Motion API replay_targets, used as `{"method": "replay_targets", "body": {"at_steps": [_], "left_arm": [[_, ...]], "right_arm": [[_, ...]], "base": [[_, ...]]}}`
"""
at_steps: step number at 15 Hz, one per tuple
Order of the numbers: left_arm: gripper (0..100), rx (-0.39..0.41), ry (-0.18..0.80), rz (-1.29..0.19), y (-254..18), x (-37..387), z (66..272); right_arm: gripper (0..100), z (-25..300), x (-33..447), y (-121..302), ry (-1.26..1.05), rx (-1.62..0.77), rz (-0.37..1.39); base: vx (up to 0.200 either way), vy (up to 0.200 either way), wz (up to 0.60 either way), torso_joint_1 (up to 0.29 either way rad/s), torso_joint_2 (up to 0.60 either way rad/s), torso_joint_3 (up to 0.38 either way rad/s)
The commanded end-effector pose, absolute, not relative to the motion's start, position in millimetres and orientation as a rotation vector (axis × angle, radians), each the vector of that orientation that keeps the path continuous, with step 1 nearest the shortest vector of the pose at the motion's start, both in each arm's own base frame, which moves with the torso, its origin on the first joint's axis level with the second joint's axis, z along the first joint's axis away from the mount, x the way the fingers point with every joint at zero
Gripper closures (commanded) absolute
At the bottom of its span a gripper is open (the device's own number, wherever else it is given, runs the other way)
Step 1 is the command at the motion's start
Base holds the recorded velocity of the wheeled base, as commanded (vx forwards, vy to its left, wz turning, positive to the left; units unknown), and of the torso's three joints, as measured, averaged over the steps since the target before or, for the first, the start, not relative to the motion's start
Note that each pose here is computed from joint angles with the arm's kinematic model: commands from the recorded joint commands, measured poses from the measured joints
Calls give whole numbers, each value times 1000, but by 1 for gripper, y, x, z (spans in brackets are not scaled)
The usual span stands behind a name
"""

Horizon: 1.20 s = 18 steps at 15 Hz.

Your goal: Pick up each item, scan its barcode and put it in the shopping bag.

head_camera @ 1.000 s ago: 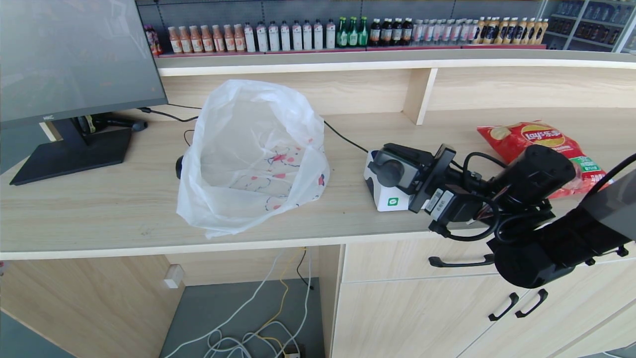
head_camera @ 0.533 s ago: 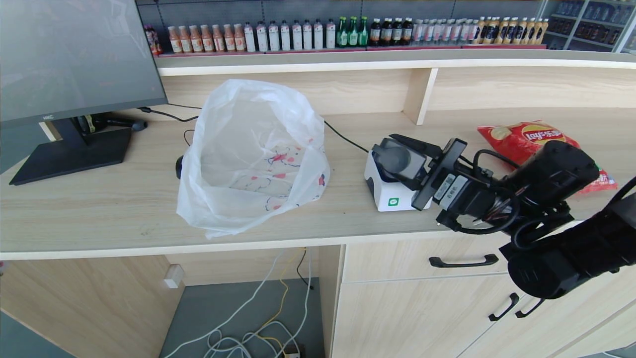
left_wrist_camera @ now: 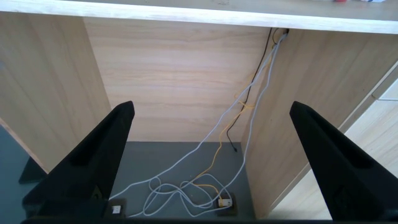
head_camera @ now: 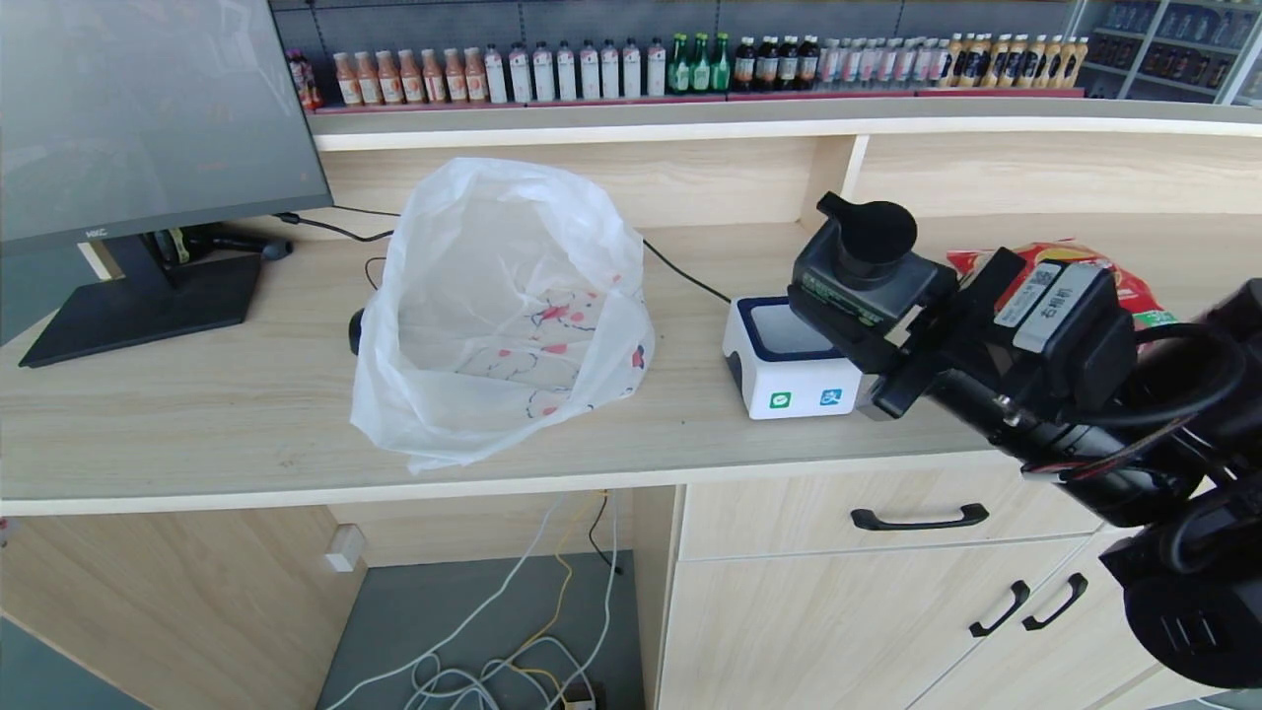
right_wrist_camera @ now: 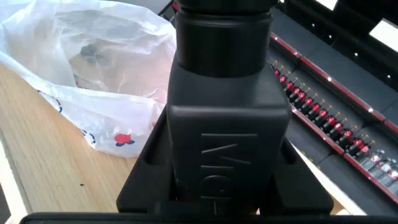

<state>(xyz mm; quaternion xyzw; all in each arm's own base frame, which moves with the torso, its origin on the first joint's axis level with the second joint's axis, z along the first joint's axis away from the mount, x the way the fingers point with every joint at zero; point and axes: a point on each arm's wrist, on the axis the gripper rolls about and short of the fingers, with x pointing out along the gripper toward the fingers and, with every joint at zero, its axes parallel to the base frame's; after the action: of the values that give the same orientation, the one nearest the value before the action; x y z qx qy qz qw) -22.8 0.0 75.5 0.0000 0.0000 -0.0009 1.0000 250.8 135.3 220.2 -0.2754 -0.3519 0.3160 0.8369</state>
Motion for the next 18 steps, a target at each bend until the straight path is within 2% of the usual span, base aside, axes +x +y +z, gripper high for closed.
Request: {"method": "replay_targets", "body": {"at_steps": [1, 3, 6, 16, 18], "left_arm": [[0, -2, 0, -2, 0, -23, 75], [0, 0, 0, -2, 0, -23, 75], [0, 0, 0, -2, 0, -23, 75], [0, 23, 1, -3, 0, -23, 75], [0, 14, 0, -3, 0, -23, 75]], "right_arm": [[100, 231, 228, 145, -713, -405, 679], [100, 231, 219, 144, -605, -191, 627], [100, 216, 216, 138, -456, -1, 510], [100, 222, 207, 126, -457, 66, 420], [100, 229, 203, 123, -483, 76, 416]], "base": [[0, 0, 0, 0, 0, 0], [0, 0, 0, 0, 0, 0], [0, 0, 0, 0, 0, 0], [0, 0, 0, 0, 0, 0], [0, 200, 0, -5, -2, 2]]}}
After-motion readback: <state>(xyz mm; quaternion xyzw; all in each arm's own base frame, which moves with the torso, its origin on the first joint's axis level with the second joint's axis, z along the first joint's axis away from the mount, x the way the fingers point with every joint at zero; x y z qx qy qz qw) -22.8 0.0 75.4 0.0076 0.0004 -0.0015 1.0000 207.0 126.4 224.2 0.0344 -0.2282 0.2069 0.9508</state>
